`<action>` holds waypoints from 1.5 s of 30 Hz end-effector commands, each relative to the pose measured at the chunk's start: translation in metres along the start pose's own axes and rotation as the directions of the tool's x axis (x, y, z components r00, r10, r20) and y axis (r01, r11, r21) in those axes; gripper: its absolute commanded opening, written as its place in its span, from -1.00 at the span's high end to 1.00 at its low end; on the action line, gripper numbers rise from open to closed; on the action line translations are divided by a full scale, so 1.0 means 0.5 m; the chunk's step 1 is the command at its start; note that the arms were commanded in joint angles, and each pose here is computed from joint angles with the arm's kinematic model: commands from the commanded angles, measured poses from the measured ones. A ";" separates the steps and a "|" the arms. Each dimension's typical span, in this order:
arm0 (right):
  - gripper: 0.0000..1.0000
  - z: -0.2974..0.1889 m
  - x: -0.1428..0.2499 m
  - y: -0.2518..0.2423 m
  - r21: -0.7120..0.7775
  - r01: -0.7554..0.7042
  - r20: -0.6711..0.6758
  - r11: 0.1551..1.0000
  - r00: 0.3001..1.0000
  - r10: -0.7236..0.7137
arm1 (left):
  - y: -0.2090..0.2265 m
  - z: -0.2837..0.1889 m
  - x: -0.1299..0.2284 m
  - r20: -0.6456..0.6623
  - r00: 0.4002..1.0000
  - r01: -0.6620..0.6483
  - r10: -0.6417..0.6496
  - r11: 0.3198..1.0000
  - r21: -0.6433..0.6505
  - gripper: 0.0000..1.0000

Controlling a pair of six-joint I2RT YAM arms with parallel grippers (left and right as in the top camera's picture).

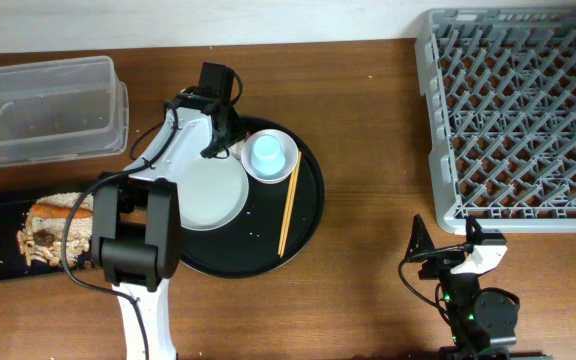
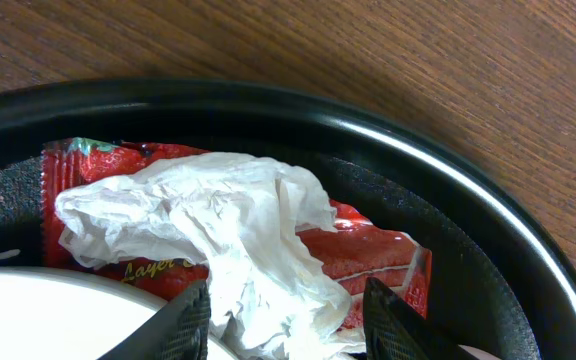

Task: Sort waste into correct bins and load items into the dishwasher rack
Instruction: 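Grasp the white crumpled tissue with the left gripper, then carry the tissue left and drop it into the clear plastic bin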

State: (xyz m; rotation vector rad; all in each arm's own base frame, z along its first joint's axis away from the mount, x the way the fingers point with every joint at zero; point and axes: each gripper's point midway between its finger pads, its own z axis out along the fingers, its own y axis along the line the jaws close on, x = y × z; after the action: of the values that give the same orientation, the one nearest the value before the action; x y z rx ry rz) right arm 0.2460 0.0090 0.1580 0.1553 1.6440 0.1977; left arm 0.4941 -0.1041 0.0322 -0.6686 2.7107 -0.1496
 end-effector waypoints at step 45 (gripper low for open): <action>-0.97 0.000 0.005 -0.002 0.004 0.011 -0.002 1.000 1.000 -0.011 | 0.183 -0.386 -0.249 0.537 0.824 0.250 -0.182 0.966 -0.057 0.99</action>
State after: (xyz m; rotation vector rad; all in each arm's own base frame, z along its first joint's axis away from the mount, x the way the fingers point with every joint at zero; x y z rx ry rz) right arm 0.2460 0.0091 0.1579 0.1547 1.6445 0.1977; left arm 0.4904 -0.0147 0.2080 -0.8021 2.2825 -0.0417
